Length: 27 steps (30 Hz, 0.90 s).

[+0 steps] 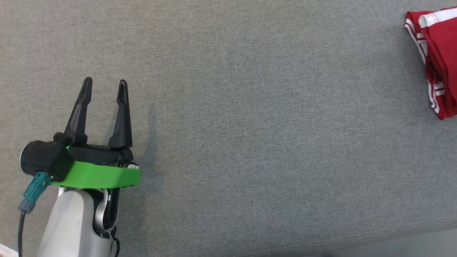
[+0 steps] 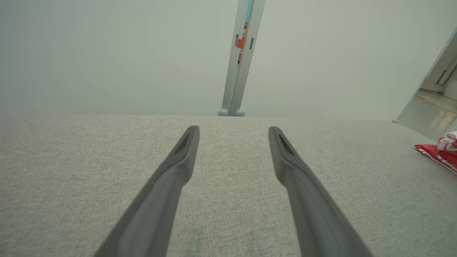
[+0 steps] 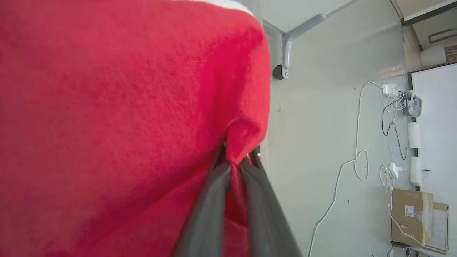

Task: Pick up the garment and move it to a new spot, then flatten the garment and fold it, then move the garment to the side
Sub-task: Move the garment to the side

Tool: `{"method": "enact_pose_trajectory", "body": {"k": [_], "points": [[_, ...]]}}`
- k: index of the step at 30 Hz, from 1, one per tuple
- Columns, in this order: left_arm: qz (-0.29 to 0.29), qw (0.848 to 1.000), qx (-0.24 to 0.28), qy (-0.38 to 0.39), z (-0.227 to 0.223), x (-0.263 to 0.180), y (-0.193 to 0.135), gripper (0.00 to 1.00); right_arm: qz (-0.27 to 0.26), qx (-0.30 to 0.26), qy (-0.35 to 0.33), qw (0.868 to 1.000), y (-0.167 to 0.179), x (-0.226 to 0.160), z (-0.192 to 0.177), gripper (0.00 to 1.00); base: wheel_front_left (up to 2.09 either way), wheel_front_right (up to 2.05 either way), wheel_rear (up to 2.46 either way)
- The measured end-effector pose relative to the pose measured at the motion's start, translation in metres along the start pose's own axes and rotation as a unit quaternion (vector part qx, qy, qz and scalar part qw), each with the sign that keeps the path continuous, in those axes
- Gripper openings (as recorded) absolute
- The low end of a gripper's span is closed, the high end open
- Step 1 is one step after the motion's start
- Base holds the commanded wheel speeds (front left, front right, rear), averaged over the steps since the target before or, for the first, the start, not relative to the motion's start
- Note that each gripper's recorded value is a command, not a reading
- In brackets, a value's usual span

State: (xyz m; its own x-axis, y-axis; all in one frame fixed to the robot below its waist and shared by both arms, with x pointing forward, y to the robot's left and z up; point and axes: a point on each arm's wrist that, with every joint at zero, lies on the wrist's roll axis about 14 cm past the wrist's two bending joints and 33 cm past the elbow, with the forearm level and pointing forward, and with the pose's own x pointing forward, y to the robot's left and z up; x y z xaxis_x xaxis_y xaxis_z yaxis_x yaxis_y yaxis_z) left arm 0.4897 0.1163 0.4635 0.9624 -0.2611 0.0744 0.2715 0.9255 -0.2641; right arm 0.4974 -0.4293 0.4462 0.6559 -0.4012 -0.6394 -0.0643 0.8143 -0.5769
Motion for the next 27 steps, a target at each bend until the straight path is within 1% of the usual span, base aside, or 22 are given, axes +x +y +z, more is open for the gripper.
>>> {"method": "enact_pose_trajectory", "body": {"k": [1,2,3,6,8,10,12,14,17,20,23,24,26,27], "points": [[0.001,1.000,0.001,0.001,0.000,-0.001,0.001,1.00,-0.003,0.005,-0.004,1.000,-0.001,0.003,0.000,0.00,0.00,0.00,0.00],[0.003,1.000,0.002,0.001,0.000,-0.002,0.003,1.00,-0.007,0.005,-0.006,1.000,-0.002,0.005,0.000,0.24,0.00,0.00,0.00],[0.005,1.000,0.003,0.002,0.000,-0.002,0.004,1.00,-0.010,0.006,-0.006,1.000,-0.002,0.007,0.000,1.00,0.00,0.00,0.00],[0.009,1.000,0.006,0.002,0.002,-0.005,0.007,1.00,-0.014,0.013,-0.019,1.000,0.001,0.010,0.000,1.00,0.00,0.00,0.00],[0.010,1.000,0.007,0.002,0.004,-0.007,0.006,1.00,-0.017,0.029,-0.026,0.999,0.001,0.008,-0.003,1.00,0.00,0.00,0.00],[0.012,1.000,0.008,-0.003,0.010,-0.010,0.005,1.00,-0.020,0.054,-0.050,0.997,-0.002,0.003,0.001,1.00,0.00,0.00,0.00],[0.016,1.000,0.007,-0.003,0.013,-0.016,0.004,1.00,-0.019,0.066,-0.092,0.993,0.001,-0.007,0.014,1.00,0.00,0.00,0.00],[0.021,1.000,0.005,-0.005,0.017,-0.023,0.003,1.00,-0.014,0.094,-0.130,0.987,0.007,-0.017,0.023,1.00,0.00,0.00,0.00],[0.029,1.000,0.005,-0.008,0.024,-0.034,0.003,1.00,0.001,0.127,-0.183,0.975,0.023,-0.035,0.034,1.00,0.00,0.00,0.00],[0.040,0.999,0.004,-0.004,0.026,-0.048,0.004,1.00,0.022,0.158,-0.239,0.958,0.045,-0.059,0.044,1.00,0.00,0.00,0.00],[0.050,0.999,0.005,-0.008,0.032,-0.062,0.005,1.00,0.047,0.205,-0.283,0.936,0.069,-0.085,0.047,1.00,0.00,0.00,0.00],[0.051,0.999,0.006,-0.008,0.033,-0.065,0.004,1.00,0.052,0.211,-0.288,0.933,0.075,-0.090,0.046,1.00,0.00,0.00,0.00],[0.056,0.998,0.008,-0.009,0.036,-0.076,0.004,1.00,0.070,0.241,-0.312,0.916,0.092,-0.109,0.046,1.00,0.00,0.00,0.00],[0.059,0.998,0.010,-0.011,0.039,-0.080,0.006,1.00,0.075,0.246,-0.326,0.910,0.097,-0.118,0.046,1.00,0.00,0.00,0.00]]}}
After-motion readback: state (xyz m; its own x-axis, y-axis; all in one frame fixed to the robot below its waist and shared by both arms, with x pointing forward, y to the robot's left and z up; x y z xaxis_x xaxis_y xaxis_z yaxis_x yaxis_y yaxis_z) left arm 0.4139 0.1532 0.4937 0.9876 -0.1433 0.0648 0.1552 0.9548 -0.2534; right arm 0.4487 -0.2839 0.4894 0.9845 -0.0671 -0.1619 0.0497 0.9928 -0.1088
